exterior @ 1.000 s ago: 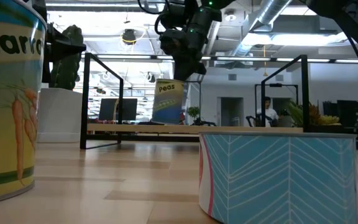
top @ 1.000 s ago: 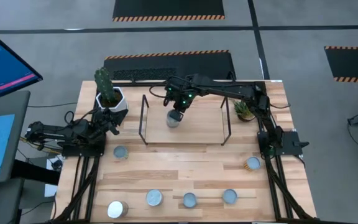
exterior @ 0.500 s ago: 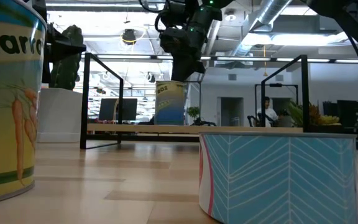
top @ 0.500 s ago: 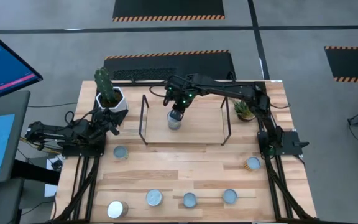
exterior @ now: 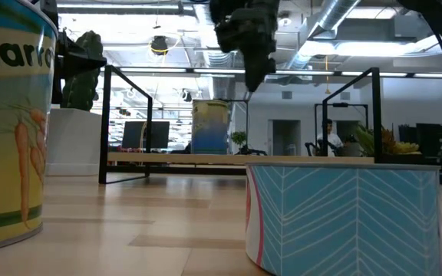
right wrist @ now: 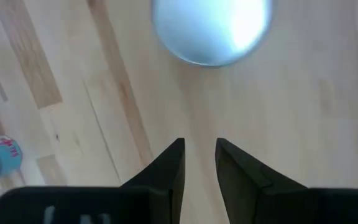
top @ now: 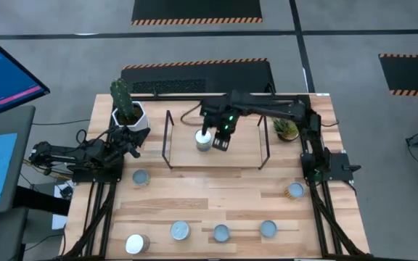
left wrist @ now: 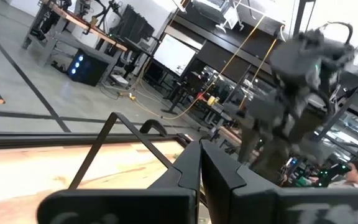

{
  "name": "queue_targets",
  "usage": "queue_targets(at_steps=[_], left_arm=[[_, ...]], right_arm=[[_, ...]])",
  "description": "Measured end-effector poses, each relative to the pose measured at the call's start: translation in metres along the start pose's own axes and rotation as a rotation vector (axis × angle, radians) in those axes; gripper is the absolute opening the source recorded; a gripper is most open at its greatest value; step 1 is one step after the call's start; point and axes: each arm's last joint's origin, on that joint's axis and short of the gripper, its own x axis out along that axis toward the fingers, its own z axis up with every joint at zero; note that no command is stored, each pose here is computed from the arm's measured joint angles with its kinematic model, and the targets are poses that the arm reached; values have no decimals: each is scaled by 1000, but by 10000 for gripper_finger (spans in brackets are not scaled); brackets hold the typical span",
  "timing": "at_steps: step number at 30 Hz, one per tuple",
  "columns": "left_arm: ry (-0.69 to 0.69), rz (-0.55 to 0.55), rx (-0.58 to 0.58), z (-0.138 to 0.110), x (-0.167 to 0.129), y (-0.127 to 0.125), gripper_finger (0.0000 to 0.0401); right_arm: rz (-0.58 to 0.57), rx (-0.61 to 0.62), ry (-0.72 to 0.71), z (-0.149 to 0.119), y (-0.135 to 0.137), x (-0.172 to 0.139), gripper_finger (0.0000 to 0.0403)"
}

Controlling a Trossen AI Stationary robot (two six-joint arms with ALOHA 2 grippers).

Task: Pick and place cans onto a shelf
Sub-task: Put the canned peas on the shelf

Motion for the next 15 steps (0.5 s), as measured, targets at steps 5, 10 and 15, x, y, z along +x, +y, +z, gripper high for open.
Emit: queue_targets(at_steps=[5,10,15], left_arm=[[0,0,-3,0,0,0,0],[0,-1,-4,0,0,0,0],[0,0,-21,0,0,0,0]], right_arm=[[-7,-20,11,2,8,29,100],[-16,-25,-72,10,5,48,93],[-19,-6,-122,18,-5,51,90]])
